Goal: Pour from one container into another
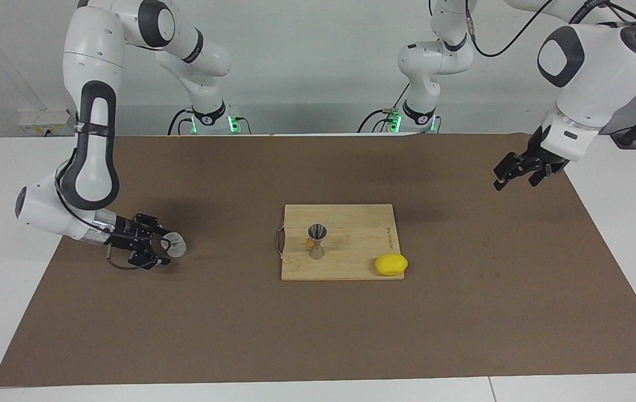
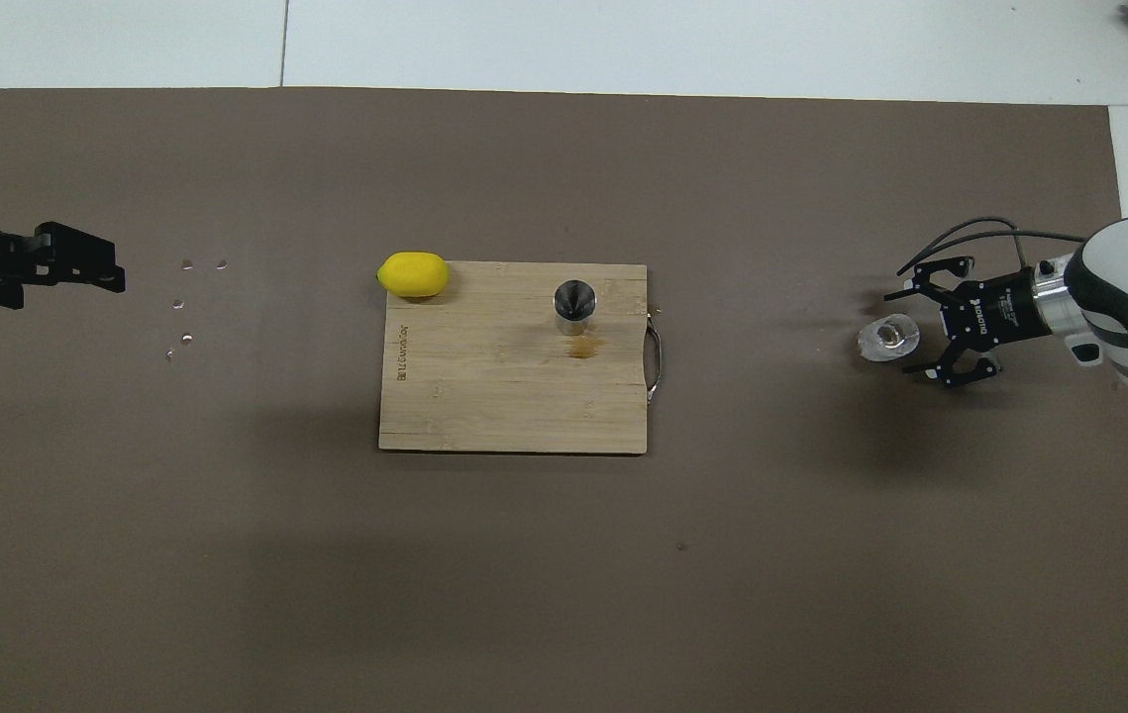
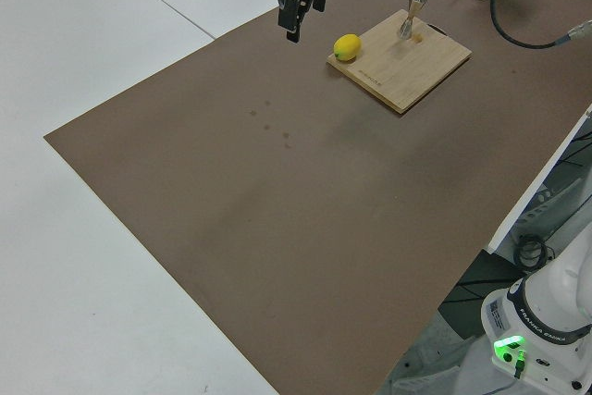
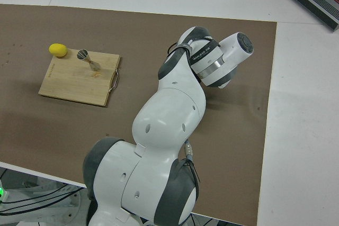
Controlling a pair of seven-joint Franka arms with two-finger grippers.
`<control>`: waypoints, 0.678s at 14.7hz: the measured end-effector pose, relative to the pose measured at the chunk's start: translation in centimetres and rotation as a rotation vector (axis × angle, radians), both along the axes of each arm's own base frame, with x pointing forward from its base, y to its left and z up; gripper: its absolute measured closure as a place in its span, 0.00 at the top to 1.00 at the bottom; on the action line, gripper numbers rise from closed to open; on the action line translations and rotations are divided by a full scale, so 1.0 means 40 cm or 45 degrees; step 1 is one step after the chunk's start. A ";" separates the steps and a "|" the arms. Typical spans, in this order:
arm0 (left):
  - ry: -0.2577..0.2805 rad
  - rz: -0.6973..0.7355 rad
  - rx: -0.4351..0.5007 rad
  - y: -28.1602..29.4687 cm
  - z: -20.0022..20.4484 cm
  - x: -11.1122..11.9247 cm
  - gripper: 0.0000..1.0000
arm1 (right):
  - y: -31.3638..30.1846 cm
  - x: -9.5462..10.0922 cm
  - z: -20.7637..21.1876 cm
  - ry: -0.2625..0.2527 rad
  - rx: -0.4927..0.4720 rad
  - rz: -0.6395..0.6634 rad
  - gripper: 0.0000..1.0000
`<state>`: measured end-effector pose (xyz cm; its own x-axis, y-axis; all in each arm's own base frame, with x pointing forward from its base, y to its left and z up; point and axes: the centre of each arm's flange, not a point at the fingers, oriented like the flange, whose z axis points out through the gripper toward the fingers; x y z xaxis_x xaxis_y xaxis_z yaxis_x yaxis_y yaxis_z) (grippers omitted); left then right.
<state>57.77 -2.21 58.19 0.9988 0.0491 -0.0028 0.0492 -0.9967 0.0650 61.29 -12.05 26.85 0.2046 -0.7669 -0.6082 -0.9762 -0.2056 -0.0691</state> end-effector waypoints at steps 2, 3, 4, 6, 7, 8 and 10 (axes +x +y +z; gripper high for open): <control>0.010 -0.030 0.007 -0.014 0.042 -0.037 1.00 | 0.001 -0.001 -0.001 0.001 0.001 0.001 0.97; 0.009 -0.033 0.008 -0.017 0.052 -0.047 1.00 | 0.002 -0.001 -0.001 0.002 0.001 0.001 0.88; 0.011 -0.034 0.009 -0.017 0.054 -0.051 1.00 | 0.002 -0.001 -0.001 0.002 0.002 0.002 0.88; 0.013 -0.031 0.010 -0.011 0.053 -0.051 1.00 | 0.002 -0.001 -0.001 0.001 0.002 0.001 0.72; 0.016 -0.032 0.010 -0.010 0.058 -0.053 1.00 | 0.002 -0.001 0.000 0.002 0.003 0.001 0.61; 0.031 -0.035 0.011 -0.010 0.067 -0.059 1.00 | 0.003 -0.001 0.002 0.000 0.006 -0.001 0.48; 0.063 -0.041 0.013 -0.010 0.103 -0.074 1.00 | 0.006 0.000 0.006 0.002 0.026 -0.015 0.48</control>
